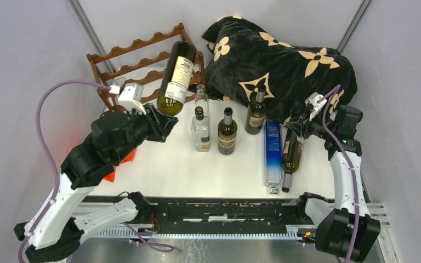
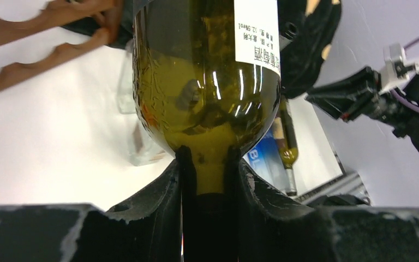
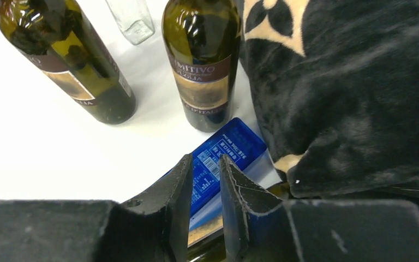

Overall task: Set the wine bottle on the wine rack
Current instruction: Place the wine bottle in the wine rack.

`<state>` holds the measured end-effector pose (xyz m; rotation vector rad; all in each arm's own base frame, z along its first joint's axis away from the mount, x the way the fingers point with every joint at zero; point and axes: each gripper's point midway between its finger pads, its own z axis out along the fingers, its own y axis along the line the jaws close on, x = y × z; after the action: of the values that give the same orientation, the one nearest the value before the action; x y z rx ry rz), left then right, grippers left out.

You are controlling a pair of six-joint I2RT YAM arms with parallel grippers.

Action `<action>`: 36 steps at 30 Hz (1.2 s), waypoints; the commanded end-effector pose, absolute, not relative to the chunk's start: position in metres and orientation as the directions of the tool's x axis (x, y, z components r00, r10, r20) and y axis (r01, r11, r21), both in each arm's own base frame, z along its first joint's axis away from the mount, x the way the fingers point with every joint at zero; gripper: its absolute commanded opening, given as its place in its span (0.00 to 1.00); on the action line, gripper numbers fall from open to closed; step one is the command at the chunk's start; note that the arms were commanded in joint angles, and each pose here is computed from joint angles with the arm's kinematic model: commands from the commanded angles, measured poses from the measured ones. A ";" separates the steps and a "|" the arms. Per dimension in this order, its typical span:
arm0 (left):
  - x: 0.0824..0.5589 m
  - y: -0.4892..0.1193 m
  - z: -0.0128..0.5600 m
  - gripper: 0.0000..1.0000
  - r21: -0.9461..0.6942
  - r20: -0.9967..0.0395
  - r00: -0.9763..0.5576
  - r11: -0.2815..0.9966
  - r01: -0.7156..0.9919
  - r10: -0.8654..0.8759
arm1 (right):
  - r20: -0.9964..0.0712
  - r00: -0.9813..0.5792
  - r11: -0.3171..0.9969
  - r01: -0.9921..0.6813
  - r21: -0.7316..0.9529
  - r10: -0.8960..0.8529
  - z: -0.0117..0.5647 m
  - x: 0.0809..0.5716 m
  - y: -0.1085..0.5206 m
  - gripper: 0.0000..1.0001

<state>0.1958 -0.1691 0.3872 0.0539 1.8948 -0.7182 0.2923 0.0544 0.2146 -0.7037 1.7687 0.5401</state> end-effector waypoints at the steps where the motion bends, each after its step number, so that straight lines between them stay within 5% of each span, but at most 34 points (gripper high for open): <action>1: 0.215 -0.140 0.397 0.02 -0.395 -0.902 -0.291 0.881 0.259 -0.319 | -0.979 -0.095 0.677 -0.734 -0.055 -0.182 0.222 0.294 0.063 0.31; 21: 0.223 -0.097 0.207 0.02 -0.255 -0.854 -0.436 0.959 -0.122 -0.283 | -0.971 -0.111 0.676 -0.734 -0.064 -0.212 0.189 0.286 0.063 0.38; 36: 0.260 -0.087 0.178 0.02 -0.165 -0.879 -0.398 0.951 -0.261 -0.261 | -0.972 -0.110 0.668 -0.742 -0.058 -0.207 0.189 0.285 0.064 0.40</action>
<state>0.2203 -0.0817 0.1332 -0.2204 2.2103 0.0568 0.2840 0.0621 0.1814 -0.7475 1.7076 0.5525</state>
